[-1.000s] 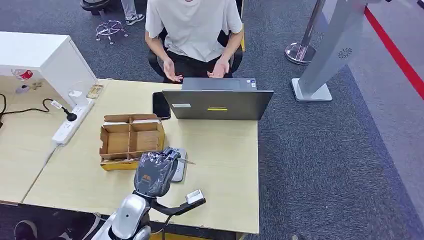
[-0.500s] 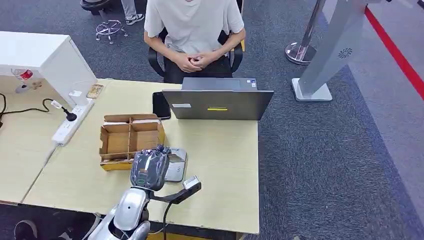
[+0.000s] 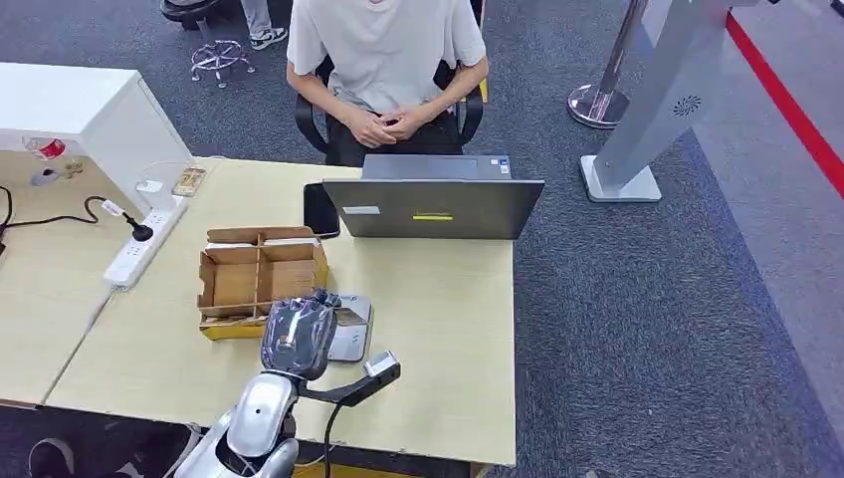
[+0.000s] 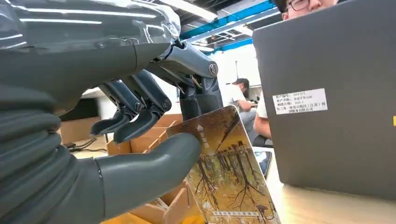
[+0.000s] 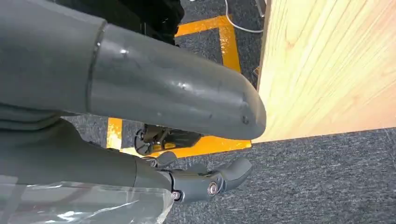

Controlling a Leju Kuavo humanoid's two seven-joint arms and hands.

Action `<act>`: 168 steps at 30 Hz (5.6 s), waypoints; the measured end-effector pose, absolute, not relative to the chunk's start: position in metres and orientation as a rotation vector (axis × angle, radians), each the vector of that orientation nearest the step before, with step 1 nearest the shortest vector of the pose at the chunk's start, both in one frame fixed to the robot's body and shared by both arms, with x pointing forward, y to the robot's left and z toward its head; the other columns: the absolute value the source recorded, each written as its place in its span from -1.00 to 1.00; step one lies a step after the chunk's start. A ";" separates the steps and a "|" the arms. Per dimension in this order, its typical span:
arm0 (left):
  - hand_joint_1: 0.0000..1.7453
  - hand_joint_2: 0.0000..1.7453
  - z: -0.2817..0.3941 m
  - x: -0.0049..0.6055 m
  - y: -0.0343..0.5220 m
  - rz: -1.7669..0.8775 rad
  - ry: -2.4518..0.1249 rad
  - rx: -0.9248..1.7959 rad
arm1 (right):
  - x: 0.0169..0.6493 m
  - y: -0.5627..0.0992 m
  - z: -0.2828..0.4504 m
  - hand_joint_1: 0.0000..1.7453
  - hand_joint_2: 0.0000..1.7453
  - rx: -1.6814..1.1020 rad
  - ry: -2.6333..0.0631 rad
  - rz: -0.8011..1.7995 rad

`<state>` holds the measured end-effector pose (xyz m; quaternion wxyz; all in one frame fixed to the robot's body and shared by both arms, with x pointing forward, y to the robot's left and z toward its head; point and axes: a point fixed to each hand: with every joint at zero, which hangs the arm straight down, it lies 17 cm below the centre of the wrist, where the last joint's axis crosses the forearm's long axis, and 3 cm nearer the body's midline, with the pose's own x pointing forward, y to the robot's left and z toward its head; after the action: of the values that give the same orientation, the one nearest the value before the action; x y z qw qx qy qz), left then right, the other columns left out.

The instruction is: Pass the card to the sensor for recognition and then transmit it.

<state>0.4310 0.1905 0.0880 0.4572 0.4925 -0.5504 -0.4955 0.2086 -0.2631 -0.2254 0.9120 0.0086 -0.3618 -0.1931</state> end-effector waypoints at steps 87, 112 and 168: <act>-1.00 1.00 0.325 0.563 0.351 -0.931 -1.348 1.919 | 0.231 -0.216 -0.220 -1.00 -1.00 0.098 -0.707 -0.202; -1.00 1.00 0.294 0.507 0.236 -1.007 -1.608 1.660 | 0.216 -0.232 -0.225 -1.00 -1.00 0.066 -0.715 -0.303; -1.00 1.00 0.115 0.392 0.263 -1.210 -1.312 1.288 | 0.178 -0.272 -0.235 -1.00 -1.00 -0.020 -0.705 -0.481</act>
<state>0.3921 0.2633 0.1152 0.4530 0.5216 -0.5313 -0.4902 0.1776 -0.2723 -0.2348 0.9103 -0.0099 -0.3417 -0.2332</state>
